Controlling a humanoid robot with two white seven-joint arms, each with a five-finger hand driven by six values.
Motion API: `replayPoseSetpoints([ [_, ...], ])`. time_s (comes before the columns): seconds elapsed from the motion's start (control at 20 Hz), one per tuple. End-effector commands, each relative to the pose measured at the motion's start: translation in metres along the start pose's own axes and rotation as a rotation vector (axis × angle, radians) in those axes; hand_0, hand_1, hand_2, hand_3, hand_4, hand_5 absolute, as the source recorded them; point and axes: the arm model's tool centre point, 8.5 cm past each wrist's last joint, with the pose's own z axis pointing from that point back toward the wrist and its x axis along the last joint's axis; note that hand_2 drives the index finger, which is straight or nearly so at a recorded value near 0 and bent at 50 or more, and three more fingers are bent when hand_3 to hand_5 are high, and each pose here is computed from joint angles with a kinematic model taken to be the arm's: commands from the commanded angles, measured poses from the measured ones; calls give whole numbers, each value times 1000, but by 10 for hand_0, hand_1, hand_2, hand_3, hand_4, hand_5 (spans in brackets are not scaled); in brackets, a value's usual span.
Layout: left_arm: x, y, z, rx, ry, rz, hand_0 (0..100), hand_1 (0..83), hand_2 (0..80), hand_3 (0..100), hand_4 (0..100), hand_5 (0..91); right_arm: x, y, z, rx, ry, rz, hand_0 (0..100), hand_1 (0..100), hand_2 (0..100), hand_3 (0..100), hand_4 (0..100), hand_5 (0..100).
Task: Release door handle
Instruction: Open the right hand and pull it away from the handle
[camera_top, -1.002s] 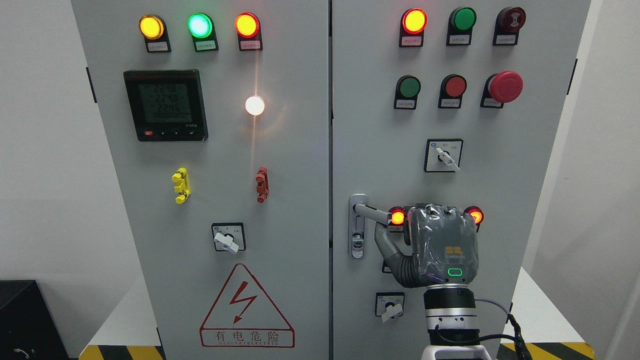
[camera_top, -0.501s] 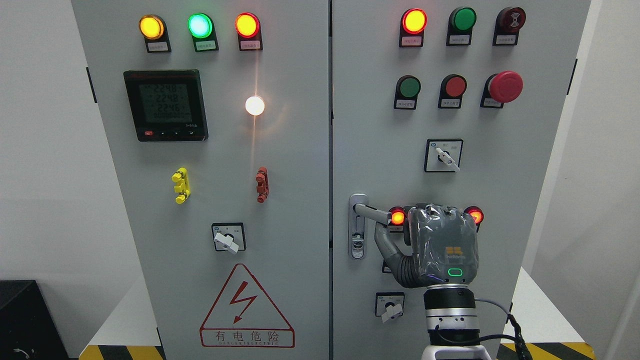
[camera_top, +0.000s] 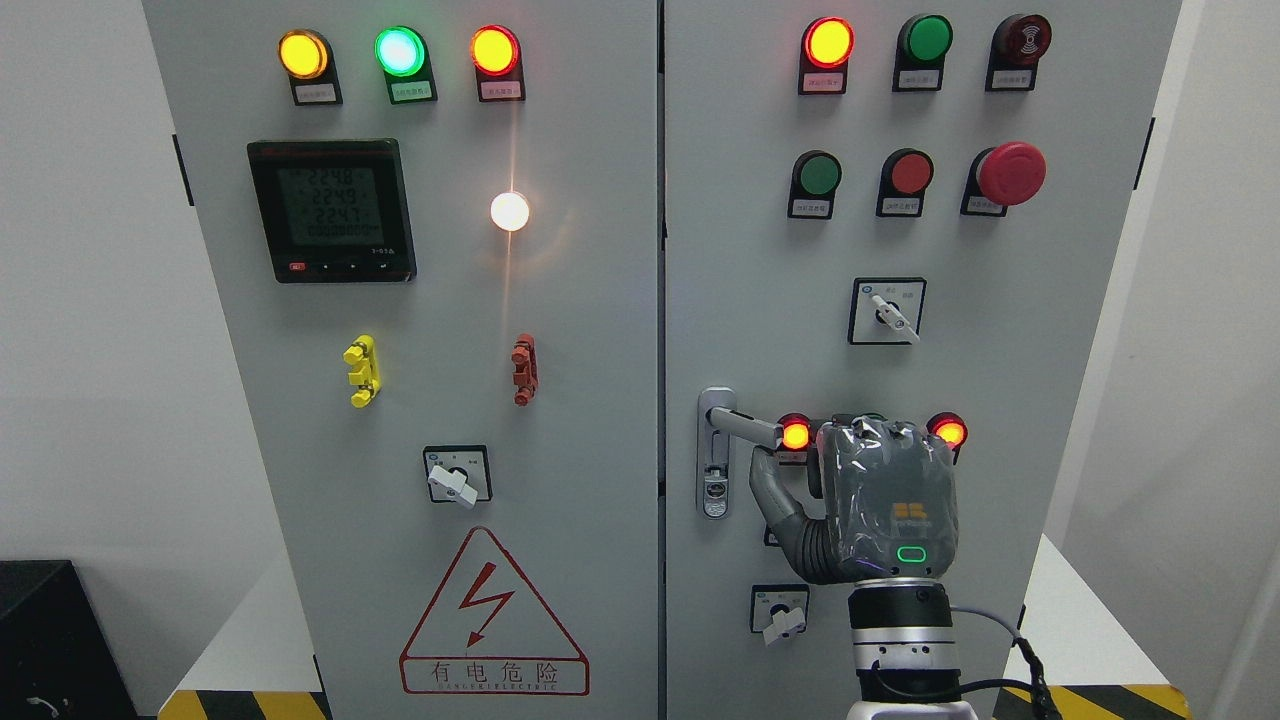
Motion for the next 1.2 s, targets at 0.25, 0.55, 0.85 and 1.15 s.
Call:
replayPoseSetpoints([
  [0.25,7,1,0,4,3,-3,120,556,0,0,0,0,-18,-7,45,11,-47,-36,474,307,697,918,867,864],
  [0.55,7,1,0,4,3,-3,120,556,0,0,0,0,-70,-14,81,32,-77,-5,450,273,351,562,616,575],
  [0.85,7,1,0,4,3,-2,120,556,0,0,0,0,-111,-35,85,-38,-81,-88,419,241,27,139,171,159],
  [1.15,7,1,0,4,3,-3,120,556,0,0,0,0,-119,-54,89,-119,-137,-165,408,200,0,0,0,0],
])
